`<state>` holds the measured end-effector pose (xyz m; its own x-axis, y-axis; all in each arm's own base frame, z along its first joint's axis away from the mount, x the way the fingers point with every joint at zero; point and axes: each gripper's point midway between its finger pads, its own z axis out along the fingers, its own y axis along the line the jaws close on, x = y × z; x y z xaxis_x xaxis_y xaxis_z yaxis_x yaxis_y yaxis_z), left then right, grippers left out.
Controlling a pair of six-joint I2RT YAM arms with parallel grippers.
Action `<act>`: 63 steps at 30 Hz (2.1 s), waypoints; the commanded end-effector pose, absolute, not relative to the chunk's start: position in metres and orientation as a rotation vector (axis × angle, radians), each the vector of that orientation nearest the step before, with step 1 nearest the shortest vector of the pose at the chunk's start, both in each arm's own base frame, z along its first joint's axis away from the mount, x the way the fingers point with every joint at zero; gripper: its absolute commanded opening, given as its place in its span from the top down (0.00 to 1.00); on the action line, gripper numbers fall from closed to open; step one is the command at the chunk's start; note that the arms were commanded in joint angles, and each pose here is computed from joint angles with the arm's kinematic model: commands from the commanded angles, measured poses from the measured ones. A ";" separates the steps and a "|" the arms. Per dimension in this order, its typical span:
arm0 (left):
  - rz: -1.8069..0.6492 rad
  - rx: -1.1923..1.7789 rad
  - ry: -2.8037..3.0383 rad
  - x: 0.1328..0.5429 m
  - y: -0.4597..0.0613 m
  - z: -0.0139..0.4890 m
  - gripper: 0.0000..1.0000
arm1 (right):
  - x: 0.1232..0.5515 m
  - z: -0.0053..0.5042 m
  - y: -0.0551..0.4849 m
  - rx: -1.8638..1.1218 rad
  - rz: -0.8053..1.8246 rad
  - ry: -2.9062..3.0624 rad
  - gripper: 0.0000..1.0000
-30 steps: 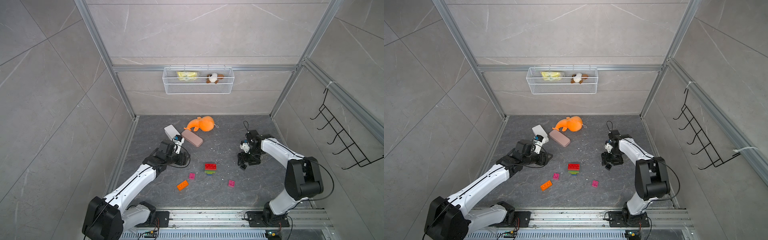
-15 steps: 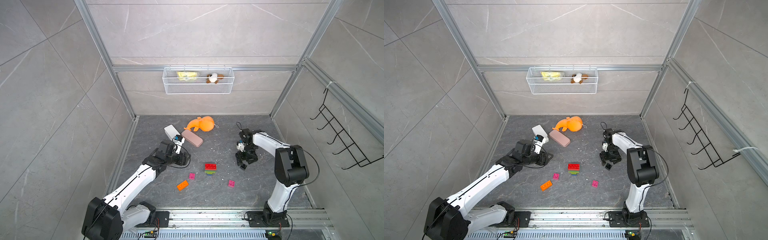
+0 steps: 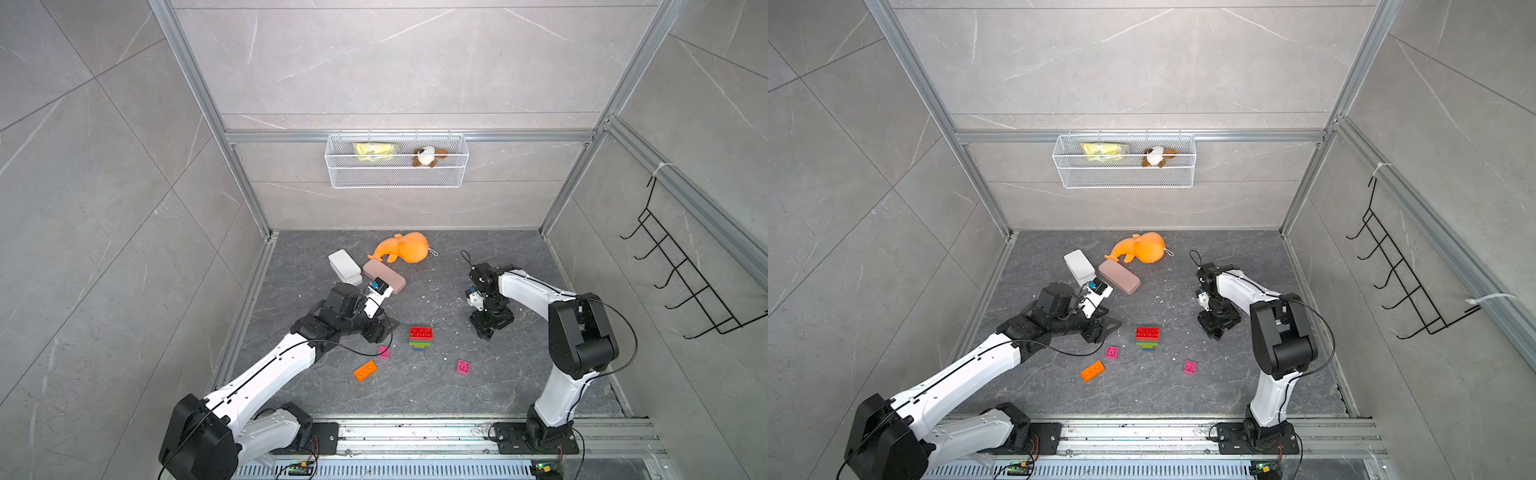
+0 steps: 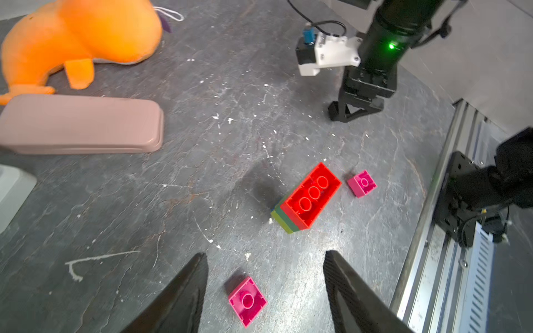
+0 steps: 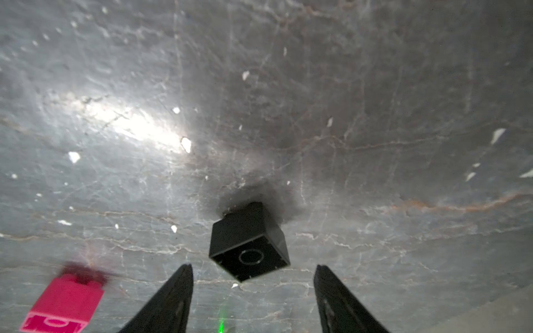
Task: Assemble a carrot with lego
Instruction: Pick up the lego brick from the center of the board.
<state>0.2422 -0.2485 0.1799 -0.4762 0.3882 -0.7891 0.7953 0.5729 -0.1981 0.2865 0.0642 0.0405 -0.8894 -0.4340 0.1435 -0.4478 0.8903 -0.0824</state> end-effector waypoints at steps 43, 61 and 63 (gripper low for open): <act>-0.813 1.034 1.943 0.247 -0.297 0.206 0.32 | 0.291 0.027 0.076 0.822 0.155 -2.848 0.58; -0.793 1.032 1.981 0.249 -0.295 0.198 0.32 | 0.295 0.026 0.080 0.829 0.134 -2.869 0.61; -0.790 1.031 1.982 0.249 -0.295 0.198 0.32 | 0.296 0.026 0.080 0.828 0.134 -2.875 0.57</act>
<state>0.2444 -0.2894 0.1857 -0.3935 0.4144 -0.8206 0.8608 0.4795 -0.1707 0.2900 0.0727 0.0233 -0.8384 -0.5093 0.1939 -0.5277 0.8476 -0.0553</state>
